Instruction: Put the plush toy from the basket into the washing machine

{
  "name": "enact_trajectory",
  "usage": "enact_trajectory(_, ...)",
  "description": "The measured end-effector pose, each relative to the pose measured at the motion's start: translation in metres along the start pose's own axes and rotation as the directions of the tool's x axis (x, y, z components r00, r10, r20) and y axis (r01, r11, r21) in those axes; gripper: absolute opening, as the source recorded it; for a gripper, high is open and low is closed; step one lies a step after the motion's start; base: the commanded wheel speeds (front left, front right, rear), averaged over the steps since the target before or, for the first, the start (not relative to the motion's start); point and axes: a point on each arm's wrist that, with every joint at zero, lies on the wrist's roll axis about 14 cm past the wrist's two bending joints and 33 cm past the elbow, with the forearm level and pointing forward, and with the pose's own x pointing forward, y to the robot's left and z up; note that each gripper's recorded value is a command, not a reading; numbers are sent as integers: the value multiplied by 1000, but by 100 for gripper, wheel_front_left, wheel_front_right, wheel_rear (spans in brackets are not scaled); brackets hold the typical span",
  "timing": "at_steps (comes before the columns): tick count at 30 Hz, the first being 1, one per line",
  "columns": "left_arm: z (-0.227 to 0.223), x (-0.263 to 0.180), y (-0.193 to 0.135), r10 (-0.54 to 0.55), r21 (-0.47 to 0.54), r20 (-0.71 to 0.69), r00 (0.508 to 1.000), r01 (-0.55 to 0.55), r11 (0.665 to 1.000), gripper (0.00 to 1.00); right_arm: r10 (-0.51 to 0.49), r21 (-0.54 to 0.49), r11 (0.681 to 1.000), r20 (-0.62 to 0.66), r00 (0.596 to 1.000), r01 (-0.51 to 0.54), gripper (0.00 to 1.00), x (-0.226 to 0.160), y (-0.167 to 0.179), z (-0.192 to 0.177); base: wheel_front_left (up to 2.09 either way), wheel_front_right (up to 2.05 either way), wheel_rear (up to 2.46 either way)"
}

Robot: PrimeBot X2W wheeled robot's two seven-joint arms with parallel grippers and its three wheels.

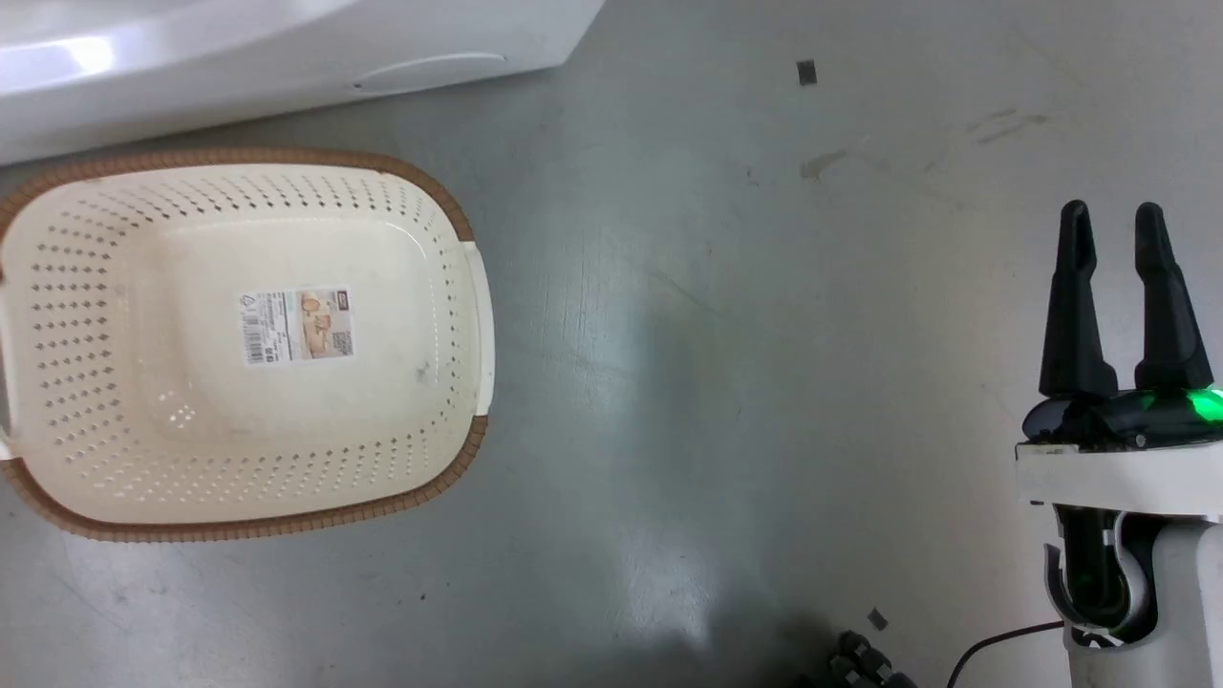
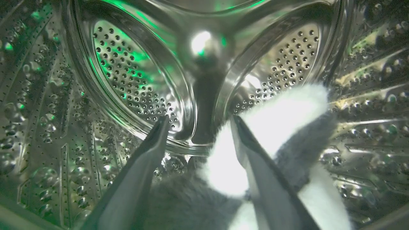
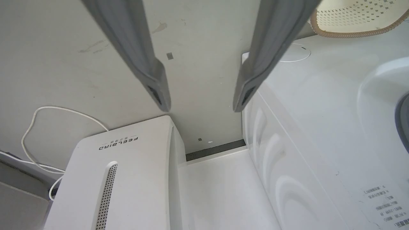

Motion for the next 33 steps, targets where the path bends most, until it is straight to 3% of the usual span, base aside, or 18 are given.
enact_trajectory(11, 12, -42, -1, -31, 0, -63, 998, 31, 1000, 100, 39, 24, 999, 54, 998, -41, 100, -10, 15, 26, 0, 0, 0)
enact_trajectory(22, 65, -86, 1, -57, 2, -13, 998, 57, 998, 100, 82, 51, 995, 91, 992, -87, 100, -34, 31, 48, 0, 0, 0)
enact_trajectory(33, 110, -157, 8, -34, -44, 57, 998, 36, 998, 100, 154, 11, 987, 169, 973, -158, 100, -51, 53, 79, 0, 0, 0)
